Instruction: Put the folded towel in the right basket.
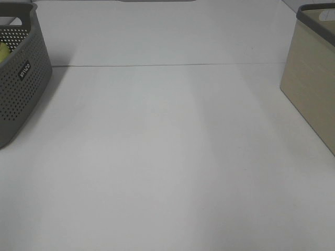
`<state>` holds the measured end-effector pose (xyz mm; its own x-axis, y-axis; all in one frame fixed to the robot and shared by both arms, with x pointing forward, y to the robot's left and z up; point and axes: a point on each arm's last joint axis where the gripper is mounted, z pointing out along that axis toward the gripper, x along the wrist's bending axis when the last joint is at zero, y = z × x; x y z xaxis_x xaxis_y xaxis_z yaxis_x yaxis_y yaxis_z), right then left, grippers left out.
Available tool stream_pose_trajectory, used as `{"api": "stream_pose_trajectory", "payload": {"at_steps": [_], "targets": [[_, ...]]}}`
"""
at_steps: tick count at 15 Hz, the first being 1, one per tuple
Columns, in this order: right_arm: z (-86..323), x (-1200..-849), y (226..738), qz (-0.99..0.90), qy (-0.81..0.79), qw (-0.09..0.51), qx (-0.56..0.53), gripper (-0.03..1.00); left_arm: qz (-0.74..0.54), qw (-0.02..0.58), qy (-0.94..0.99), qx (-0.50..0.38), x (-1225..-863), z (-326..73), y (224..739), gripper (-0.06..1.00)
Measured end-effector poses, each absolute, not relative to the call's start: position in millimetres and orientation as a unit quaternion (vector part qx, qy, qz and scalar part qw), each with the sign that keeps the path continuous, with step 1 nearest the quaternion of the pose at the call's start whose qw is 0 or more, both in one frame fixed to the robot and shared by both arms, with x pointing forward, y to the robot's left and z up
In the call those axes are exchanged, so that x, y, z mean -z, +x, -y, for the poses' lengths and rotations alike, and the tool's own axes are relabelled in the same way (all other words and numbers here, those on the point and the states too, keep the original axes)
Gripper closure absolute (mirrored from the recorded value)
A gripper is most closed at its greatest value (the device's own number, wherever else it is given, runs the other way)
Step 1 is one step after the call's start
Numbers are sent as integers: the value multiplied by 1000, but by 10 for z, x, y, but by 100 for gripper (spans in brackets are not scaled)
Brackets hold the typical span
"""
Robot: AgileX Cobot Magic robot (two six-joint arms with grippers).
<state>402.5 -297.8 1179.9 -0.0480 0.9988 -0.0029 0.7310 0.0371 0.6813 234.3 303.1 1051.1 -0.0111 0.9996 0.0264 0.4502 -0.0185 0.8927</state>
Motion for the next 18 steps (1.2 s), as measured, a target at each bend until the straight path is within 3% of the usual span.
{"api": "stream_pose_trajectory", "payload": {"at_steps": [1, 6, 8, 18], "targets": [[2968, -11487, 3461, -666, 632, 277, -285, -1, -600, 361, 604, -381, -10511, -3031, 2343, -5], [2930, -10656, 2466, -632, 603, 334, -355, -1, -600, 361, 604, -381, -10511, -3031, 2343, -5], [2918, -10592, 2317, -617, 587, 357, -384, -1, -600, 360, 604, -381, -10511, -3032, 2343, -5], [2919, -10525, 2329, -618, 588, 356, -383, -1, -600, 360, 604, -381, -10511, -3032, 2343, -5]]}}
